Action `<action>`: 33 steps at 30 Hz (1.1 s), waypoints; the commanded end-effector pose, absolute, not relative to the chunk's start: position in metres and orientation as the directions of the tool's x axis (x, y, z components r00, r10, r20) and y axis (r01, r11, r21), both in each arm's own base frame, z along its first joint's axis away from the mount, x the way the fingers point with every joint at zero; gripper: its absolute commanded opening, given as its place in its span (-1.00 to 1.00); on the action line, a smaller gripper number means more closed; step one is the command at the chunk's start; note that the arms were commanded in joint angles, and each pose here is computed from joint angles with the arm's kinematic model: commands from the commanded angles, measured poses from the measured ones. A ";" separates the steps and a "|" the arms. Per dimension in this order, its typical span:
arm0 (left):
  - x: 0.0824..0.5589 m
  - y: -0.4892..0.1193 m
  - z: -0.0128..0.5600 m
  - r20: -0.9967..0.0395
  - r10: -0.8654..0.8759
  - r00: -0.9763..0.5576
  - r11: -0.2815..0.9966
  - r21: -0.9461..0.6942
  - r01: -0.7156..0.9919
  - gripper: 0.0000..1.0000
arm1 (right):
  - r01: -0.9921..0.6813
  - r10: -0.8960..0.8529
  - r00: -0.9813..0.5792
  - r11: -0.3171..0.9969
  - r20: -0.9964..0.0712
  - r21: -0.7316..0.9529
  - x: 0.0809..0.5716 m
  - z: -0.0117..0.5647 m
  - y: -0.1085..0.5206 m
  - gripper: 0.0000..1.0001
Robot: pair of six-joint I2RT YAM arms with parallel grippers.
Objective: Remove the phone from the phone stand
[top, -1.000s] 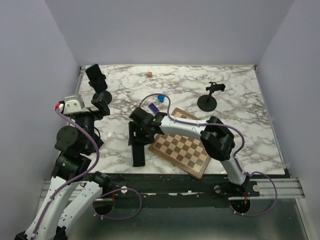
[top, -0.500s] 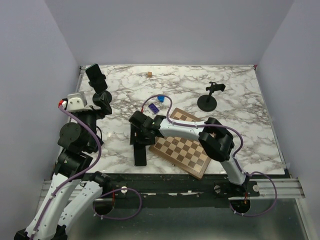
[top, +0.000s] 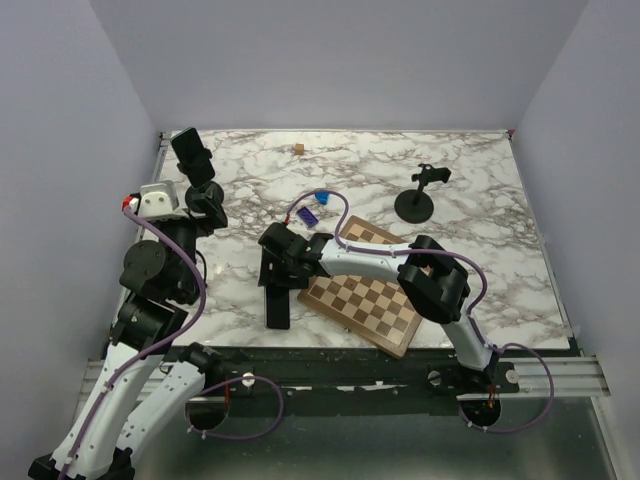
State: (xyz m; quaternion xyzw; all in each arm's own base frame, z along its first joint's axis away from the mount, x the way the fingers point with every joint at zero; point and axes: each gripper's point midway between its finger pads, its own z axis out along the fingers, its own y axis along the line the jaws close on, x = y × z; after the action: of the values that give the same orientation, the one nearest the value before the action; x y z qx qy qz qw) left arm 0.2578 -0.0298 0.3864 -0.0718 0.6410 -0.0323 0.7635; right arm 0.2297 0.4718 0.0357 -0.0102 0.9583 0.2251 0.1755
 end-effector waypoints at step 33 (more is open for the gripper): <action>0.265 -0.034 0.381 -0.978 -0.141 0.154 0.989 -0.148 -0.030 0.82 | -0.394 -0.174 -0.777 0.884 -0.605 0.253 0.231 0.074 0.477 0.91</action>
State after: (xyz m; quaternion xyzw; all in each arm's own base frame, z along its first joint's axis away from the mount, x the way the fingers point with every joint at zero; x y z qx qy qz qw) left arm 0.2680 -0.0342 0.3770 -0.0661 0.6550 -0.0292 0.7522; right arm 0.2304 0.4728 0.0568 -0.1178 0.9393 0.1958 0.2557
